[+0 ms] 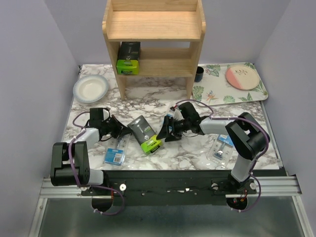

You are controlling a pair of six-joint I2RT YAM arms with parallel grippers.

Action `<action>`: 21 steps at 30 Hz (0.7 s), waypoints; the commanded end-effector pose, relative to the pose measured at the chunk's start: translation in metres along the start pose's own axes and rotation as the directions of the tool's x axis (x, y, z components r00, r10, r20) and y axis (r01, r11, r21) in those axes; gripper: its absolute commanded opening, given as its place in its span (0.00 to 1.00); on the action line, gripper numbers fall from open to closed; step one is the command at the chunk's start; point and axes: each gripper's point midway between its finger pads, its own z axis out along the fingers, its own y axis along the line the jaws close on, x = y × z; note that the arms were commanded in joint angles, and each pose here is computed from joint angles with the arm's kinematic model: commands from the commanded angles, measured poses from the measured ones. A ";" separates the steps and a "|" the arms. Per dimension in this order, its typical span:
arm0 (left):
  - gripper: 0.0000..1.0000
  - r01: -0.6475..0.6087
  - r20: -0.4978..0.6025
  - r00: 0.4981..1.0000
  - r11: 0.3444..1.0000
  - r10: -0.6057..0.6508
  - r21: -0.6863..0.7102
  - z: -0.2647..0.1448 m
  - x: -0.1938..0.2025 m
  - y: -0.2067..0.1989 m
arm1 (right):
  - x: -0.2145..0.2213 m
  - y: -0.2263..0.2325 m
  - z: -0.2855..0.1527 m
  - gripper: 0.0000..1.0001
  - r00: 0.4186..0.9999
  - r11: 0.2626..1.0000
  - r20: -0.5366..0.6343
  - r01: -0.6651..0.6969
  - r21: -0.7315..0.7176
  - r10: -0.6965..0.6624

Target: Place and organize the shaving razors onto the shelf

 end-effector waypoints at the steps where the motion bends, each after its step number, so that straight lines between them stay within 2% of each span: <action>1: 0.00 0.016 -0.013 1.000 0.981 -0.019 -0.196 -0.009 0.021 0.055 | -0.009 0.018 0.012 0.82 0.999 0.999 0.009 0.033 -0.023 -0.033; 10: 0.00 -0.017 0.020 1.000 0.975 0.022 -0.221 -0.014 0.024 0.069 | 0.001 0.038 0.038 0.84 0.996 0.996 -0.059 0.064 -0.059 -0.067; 15: 0.00 0.019 0.023 1.000 0.964 -0.013 -0.264 -0.015 0.027 0.084 | 0.009 0.035 0.050 0.84 0.994 0.997 -0.103 0.031 -0.065 -0.037; 18: 0.00 0.026 0.044 0.999 0.964 -0.015 -0.264 -0.013 0.021 0.083 | 0.010 0.038 0.047 0.73 0.994 0.996 -0.101 0.040 -0.080 -0.048; 19: 0.00 0.023 0.059 0.998 0.964 -0.008 -0.264 -0.014 0.016 0.081 | 0.010 0.041 0.045 0.67 0.993 0.995 -0.101 0.056 -0.088 -0.065; 20: 0.00 0.016 0.066 0.998 0.967 0.001 -0.254 -0.014 0.013 0.077 | 0.012 0.042 0.042 0.55 0.991 0.994 -0.112 0.067 -0.085 -0.077; 21: 0.06 0.012 0.075 0.997 0.970 0.006 -0.243 -0.014 0.009 0.072 | 0.009 0.052 0.033 0.49 0.986 0.986 -0.095 0.128 -0.109 -0.139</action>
